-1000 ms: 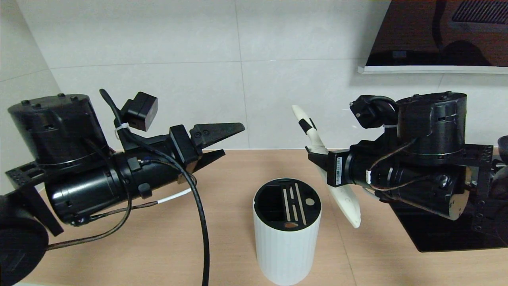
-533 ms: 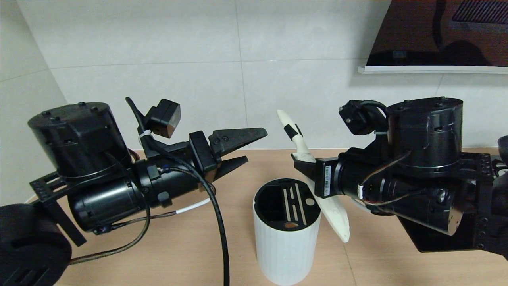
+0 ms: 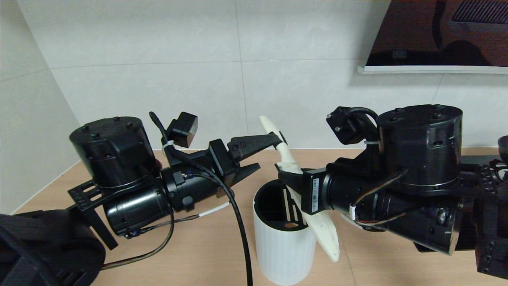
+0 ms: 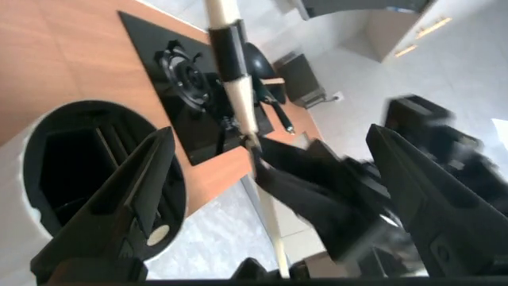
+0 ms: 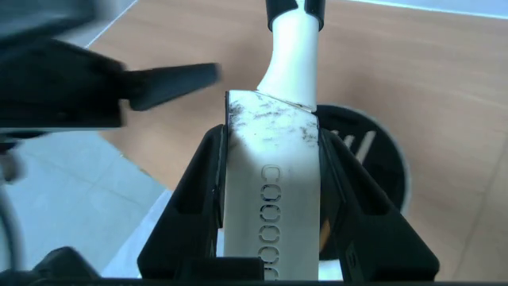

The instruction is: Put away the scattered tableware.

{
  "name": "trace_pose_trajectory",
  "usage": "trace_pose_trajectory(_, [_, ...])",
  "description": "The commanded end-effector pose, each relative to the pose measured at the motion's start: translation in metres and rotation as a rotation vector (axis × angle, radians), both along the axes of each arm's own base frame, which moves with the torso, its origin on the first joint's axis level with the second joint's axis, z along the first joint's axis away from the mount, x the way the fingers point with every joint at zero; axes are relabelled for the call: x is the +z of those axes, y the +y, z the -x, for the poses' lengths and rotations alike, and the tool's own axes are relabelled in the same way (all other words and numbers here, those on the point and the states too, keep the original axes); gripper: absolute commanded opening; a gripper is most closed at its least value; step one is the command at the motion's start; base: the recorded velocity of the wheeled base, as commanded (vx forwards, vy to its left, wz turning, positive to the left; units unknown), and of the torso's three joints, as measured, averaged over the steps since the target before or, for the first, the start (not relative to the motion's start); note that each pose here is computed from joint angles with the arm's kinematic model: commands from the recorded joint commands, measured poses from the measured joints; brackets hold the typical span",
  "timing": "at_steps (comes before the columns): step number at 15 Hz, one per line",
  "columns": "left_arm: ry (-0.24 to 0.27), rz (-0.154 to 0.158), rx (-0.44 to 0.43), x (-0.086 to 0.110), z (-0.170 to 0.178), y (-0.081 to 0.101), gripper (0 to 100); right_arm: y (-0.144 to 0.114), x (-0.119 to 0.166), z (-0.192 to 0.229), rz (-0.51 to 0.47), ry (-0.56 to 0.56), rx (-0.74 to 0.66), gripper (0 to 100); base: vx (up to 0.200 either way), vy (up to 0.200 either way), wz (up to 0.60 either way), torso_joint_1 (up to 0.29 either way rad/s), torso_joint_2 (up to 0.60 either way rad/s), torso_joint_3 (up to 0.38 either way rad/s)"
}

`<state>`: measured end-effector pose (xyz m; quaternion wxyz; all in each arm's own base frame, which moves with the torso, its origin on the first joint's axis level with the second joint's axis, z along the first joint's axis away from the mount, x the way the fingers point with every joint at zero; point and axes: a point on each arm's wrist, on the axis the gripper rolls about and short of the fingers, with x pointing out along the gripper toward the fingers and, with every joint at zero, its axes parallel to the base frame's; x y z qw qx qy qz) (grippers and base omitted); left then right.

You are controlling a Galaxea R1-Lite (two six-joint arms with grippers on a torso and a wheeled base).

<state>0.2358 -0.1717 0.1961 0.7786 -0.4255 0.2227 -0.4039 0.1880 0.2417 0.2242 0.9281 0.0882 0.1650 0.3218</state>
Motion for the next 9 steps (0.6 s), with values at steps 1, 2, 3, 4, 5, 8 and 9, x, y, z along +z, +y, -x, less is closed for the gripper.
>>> trace_pose_trajectory(1, [0.012, -0.004, 0.000, -0.004, -0.003, -0.005, 100, 0.005, -0.003, 0.004, 0.006, 0.008, 0.020, 0, 0.000, 0.000, 0.00, 0.000, 0.00, 0.000])
trace_pose_trajectory(2, [0.032, 0.007, 0.019, -0.005, -0.007, -0.008, 100, 0.009, -0.005, 0.006, 0.011, 0.012, 0.032, 0, 0.000, 0.000, 0.00, 0.000, 0.00, 0.000])
trace_pose_trajectory(3, [0.035, 0.019, 0.045, -0.005, -0.011, -0.010, 100, 0.009, -0.006, 0.007, 0.012, 0.013, 0.036, 0, 0.000, 0.000, 0.00, 0.000, 0.00, 0.000])
trace_pose_trajectory(4, [0.040, 0.021, 0.065, -0.008, -0.014, -0.012, 100, 0.009, -0.006, 0.008, 0.012, 0.015, 0.038, 0, 0.000, 0.000, 0.00, 0.000, 0.00, 0.000])
trace_pose_trajectory(5, [0.032, 0.028, 0.069, -0.010, -0.016, -0.013, 100, 0.011, -0.006, 0.010, 0.009, 0.020, 0.044, 0, 0.000, 0.000, 0.00, 0.000, 0.00, 0.000])
trace_pose_trajectory(8, [0.026, 0.031, 0.074, -0.011, -0.017, -0.014, 100, 0.014, -0.008, 0.014, 0.008, 0.026, 0.062, 0, 0.000, 0.000, 0.00, 0.000, 0.00, 0.000])
trace_pose_trajectory(9, [0.026, 0.031, 0.074, -0.011, -0.017, -0.014, 100, 0.014, -0.008, 0.014, 0.008, 0.026, 0.062, 0, 0.000, 0.000, 0.00, 0.000, 0.00, 0.000])
